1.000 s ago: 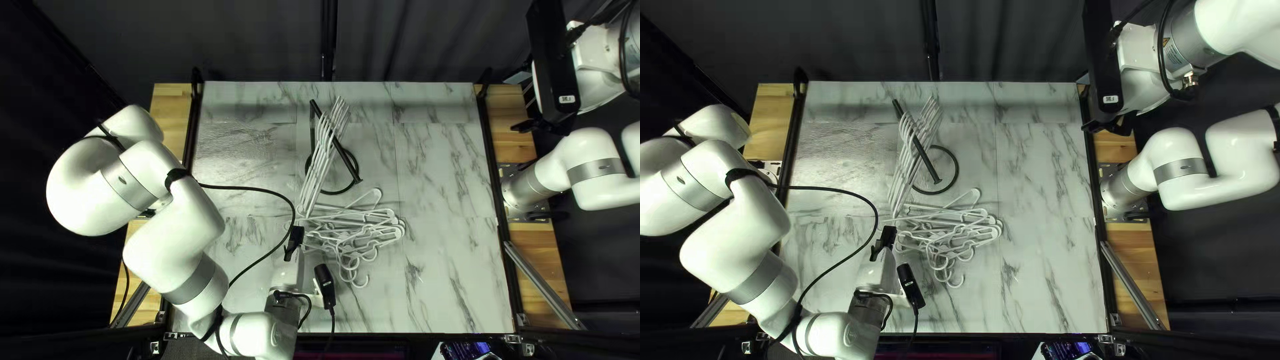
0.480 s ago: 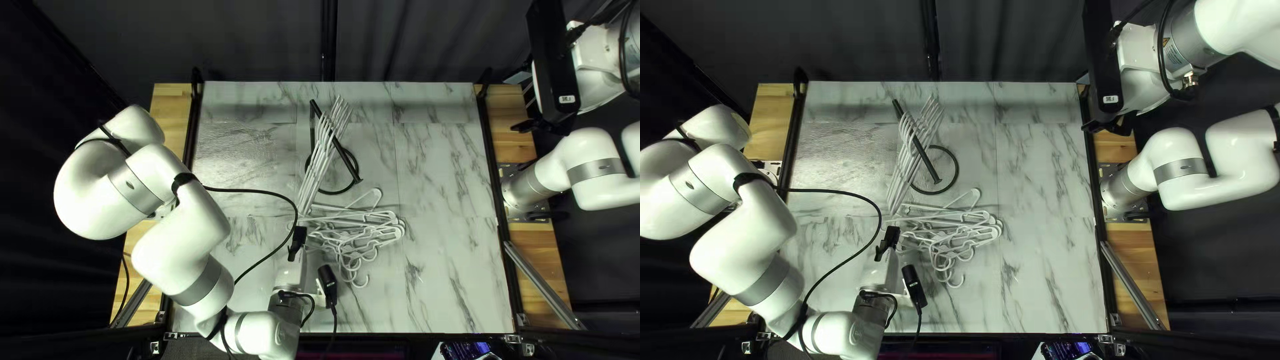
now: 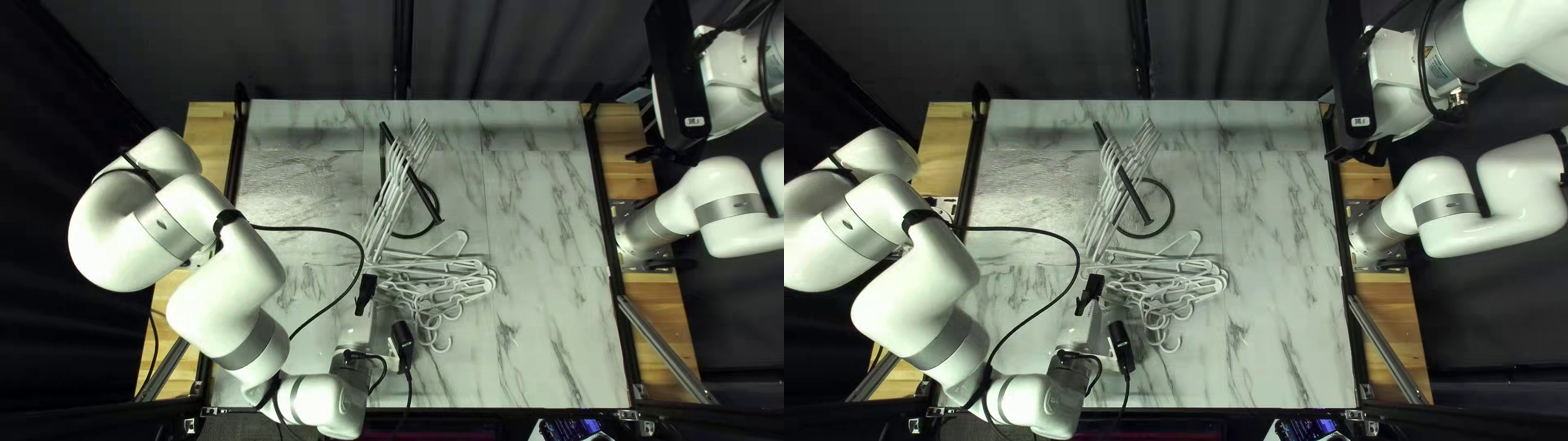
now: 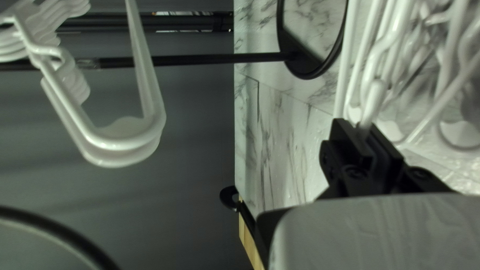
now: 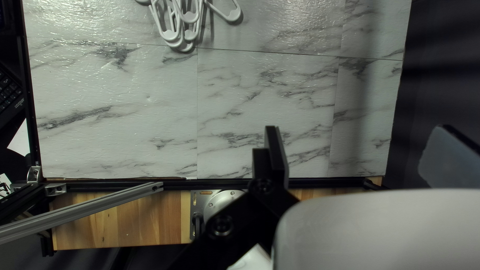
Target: Remove hangers from rack and place onto table
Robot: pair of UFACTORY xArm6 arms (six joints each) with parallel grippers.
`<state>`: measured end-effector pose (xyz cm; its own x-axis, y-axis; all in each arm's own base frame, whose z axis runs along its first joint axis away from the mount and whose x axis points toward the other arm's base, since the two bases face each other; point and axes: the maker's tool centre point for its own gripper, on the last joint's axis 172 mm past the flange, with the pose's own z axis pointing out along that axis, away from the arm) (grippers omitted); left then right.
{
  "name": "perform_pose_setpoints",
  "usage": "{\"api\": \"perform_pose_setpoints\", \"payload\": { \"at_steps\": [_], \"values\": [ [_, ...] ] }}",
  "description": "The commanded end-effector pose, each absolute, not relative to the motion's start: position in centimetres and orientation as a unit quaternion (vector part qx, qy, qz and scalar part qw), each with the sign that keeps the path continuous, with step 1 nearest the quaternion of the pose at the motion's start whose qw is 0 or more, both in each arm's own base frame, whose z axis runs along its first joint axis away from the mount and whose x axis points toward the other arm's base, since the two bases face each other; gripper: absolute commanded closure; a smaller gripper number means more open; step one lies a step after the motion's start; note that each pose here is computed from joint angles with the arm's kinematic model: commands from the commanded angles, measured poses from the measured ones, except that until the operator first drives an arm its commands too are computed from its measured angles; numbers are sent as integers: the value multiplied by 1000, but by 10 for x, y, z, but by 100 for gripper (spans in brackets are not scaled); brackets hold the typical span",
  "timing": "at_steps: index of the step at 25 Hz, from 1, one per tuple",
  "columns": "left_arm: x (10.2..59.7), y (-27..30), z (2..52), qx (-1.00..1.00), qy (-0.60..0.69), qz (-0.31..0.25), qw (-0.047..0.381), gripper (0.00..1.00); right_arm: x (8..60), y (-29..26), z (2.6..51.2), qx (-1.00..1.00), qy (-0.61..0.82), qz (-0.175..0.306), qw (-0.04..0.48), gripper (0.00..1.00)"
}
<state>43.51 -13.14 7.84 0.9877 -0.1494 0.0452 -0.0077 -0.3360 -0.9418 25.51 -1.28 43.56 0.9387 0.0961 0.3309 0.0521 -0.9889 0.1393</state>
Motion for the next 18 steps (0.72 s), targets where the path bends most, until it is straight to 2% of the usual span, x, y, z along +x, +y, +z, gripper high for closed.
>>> {"api": "perform_pose_setpoints", "payload": {
  "at_steps": [1,11,18],
  "values": [
    [437,-132,80,-826,56,-60,557,0,255,-13,436,982,38,171,64,0],
    [443,-146,96,-865,66,-64,494,0,255,-13,436,982,38,171,64,0],
    [441,-177,128,-899,42,-106,423,0,255,-13,436,982,38,171,64,0]
  ]
}}
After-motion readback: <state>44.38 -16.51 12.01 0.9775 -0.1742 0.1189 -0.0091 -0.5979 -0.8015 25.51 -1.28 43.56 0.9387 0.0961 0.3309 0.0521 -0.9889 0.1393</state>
